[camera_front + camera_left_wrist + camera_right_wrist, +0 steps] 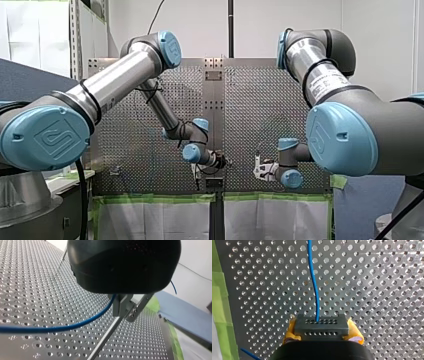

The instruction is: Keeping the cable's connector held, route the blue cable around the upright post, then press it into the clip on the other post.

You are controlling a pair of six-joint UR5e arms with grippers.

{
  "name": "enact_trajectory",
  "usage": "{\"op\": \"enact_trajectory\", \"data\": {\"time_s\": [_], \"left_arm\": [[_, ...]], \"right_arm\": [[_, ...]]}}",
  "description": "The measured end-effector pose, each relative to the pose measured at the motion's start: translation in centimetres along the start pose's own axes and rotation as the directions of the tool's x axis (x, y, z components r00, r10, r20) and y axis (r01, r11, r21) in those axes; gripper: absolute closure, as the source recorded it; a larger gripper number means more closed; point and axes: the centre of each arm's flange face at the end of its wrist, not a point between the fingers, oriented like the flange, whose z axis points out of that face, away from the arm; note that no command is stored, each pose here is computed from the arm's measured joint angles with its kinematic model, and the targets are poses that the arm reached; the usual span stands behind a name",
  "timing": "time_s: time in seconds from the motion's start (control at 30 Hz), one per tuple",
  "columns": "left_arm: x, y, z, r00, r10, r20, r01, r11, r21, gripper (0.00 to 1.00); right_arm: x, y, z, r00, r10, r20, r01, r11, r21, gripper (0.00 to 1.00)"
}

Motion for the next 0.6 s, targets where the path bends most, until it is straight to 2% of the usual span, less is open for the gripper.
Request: {"op": "enact_trajectory", "data": {"time_s": [0.23, 0.6], "left_arm": [[0.1, -0.1, 0.0, 0.9992, -0.038, -0.011, 0.038, 0.9991, 0.021, 1.0], [-0.9, 1.5, 0.2, 0.9981, -0.061, 0.006, 0.061, 0.9981, -0.003, 1.0]], "right_arm": [[0.0, -0.1, 0.0, 1.0, -0.002, -0.002, 0.002, 0.9999, 0.011, 1.0], [0.1, -0.1, 0.2, 1.0, -0.004, -0.007, 0.004, 0.9998, 0.018, 1.0]]}}
